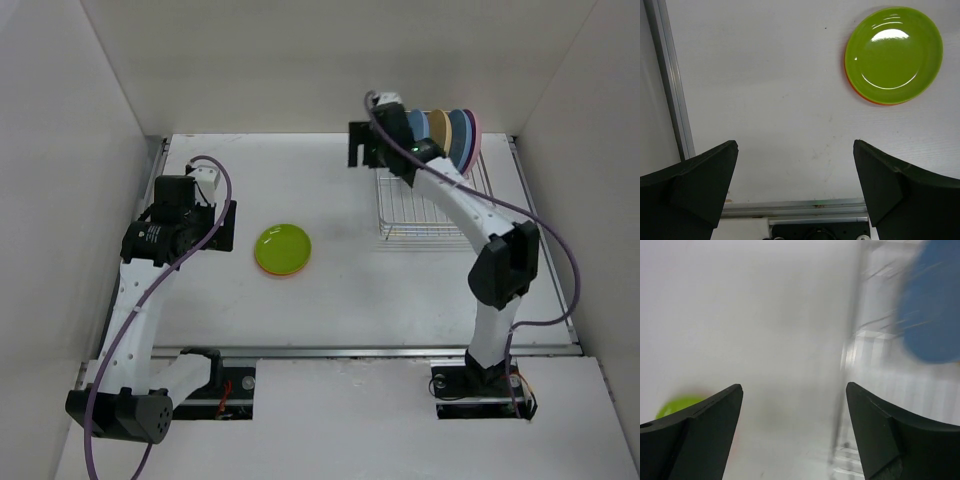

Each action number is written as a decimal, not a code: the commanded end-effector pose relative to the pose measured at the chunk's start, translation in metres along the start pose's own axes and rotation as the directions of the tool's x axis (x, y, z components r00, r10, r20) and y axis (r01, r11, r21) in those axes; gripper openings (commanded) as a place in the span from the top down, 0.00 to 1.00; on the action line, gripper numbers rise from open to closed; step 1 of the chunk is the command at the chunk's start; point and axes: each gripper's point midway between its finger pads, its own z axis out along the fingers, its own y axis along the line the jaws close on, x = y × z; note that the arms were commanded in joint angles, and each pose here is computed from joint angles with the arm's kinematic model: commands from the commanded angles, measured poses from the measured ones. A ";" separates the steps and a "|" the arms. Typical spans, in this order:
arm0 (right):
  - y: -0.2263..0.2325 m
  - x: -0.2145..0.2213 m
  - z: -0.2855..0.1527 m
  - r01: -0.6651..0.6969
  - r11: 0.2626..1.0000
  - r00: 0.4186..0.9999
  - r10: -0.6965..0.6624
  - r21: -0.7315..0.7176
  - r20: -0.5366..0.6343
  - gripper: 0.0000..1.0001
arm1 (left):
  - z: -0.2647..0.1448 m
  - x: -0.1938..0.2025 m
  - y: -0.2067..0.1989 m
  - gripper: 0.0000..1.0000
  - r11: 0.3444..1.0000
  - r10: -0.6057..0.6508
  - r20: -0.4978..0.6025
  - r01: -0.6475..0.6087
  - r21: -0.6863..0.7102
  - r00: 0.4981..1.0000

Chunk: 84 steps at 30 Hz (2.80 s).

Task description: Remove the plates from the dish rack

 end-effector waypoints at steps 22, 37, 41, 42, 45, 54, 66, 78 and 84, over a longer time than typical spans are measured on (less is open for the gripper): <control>-0.204 -0.084 0.035 -0.261 0.823 0.955 0.143 0.504 0.261 0.56 | 0.019 0.013 0.011 0.00 0.993 0.110 -0.136 -0.114 -0.022 0.985; -0.173 -0.177 -0.148 -0.352 0.720 0.825 -0.064 0.599 0.561 1.00 | 0.012 0.004 0.010 0.00 0.994 0.108 -0.107 -0.110 -0.018 0.988; -0.140 -0.198 -0.205 -0.363 0.773 0.758 -0.080 0.521 0.648 1.00 | 0.008 -0.001 0.007 0.00 0.994 0.107 -0.091 -0.107 0.001 0.990; -0.135 -0.198 -0.217 -0.365 0.784 0.748 -0.075 0.503 0.660 1.00 | 0.007 0.001 0.007 0.00 0.994 0.107 -0.100 -0.108 0.002 0.989; -0.091 -0.185 -0.202 -0.217 0.912 0.777 -0.055 0.349 0.627 1.00 | -0.001 -0.008 -0.002 0.00 0.993 0.106 -0.070 -0.102 0.056 0.992; 0.084 -0.040 -0.103 0.161 0.823 0.970 -0.028 -0.544 0.243 1.00 | -0.031 -0.041 -0.055 0.00 0.933 0.076 0.112 -0.110 0.343 0.991; 0.158 0.047 -0.098 0.099 0.548 0.994 -0.017 -0.831 0.107 1.00 | 0.038 -0.013 -0.065 0.00 0.923 0.063 -0.158 0.003 0.386 0.985; 0.170 0.057 -0.084 0.049 0.566 0.998 -0.005 -0.823 0.056 1.00 | 0.049 -0.010 -0.076 1.00 0.894 0.088 -0.260 0.039 0.447 0.962; 0.156 0.034 -0.071 0.016 0.702 0.998 0.034 -0.712 0.056 0.60 | 0.056 -0.029 -0.052 1.00 0.922 0.012 -0.242 0.083 0.378 0.970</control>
